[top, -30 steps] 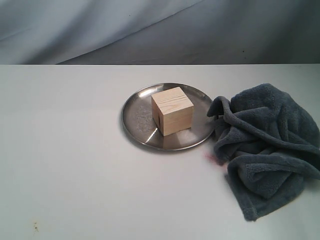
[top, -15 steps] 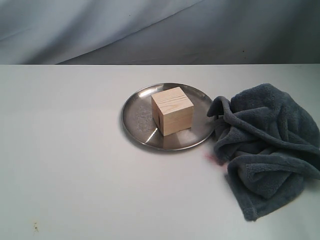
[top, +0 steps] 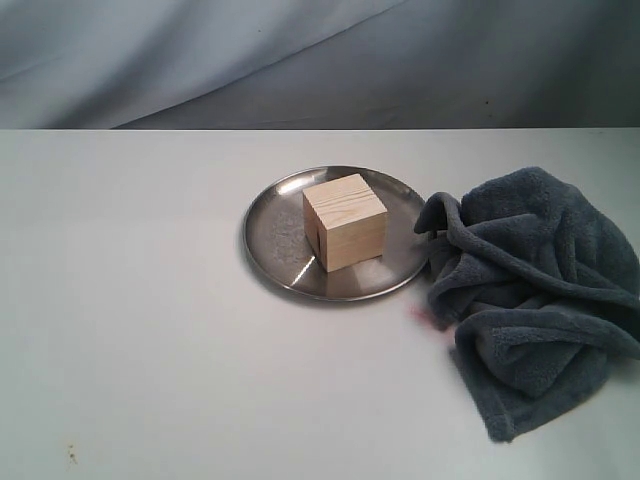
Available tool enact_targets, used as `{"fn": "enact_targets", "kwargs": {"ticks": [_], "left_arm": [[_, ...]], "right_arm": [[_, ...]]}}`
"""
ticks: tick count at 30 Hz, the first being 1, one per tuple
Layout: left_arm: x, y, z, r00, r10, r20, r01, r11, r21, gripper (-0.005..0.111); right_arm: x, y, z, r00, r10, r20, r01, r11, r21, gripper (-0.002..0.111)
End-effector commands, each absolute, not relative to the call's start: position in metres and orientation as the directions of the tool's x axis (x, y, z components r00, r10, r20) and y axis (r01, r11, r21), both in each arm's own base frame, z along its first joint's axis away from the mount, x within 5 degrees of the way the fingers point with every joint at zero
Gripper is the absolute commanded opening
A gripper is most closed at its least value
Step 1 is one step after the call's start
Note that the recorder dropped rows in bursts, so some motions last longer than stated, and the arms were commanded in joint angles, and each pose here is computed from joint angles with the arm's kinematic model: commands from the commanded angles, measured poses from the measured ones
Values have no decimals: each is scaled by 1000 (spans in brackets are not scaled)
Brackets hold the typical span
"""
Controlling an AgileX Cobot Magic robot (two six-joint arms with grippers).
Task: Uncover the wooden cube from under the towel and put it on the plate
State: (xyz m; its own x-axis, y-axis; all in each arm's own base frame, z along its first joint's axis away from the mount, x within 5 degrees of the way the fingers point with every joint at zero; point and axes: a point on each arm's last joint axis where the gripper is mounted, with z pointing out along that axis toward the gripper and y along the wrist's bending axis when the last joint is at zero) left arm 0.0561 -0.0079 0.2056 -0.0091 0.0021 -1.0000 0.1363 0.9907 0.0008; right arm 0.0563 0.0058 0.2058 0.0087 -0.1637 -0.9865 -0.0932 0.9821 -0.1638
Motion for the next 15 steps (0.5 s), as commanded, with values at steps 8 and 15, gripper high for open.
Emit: {"fn": "enact_targets", "kwargs": {"ticks": [8,15], "left_arm": [[56,-8,205,1,-4,-1000,134,991,-4,0],[56,-8,205,1,-4,-1000,134,991,-4,0]], "right_arm": [[56,5,205,7,-164,-987,-83,983,-164,0],[56,5,205,7,-164,-987,-83,983,-164,0]]}}
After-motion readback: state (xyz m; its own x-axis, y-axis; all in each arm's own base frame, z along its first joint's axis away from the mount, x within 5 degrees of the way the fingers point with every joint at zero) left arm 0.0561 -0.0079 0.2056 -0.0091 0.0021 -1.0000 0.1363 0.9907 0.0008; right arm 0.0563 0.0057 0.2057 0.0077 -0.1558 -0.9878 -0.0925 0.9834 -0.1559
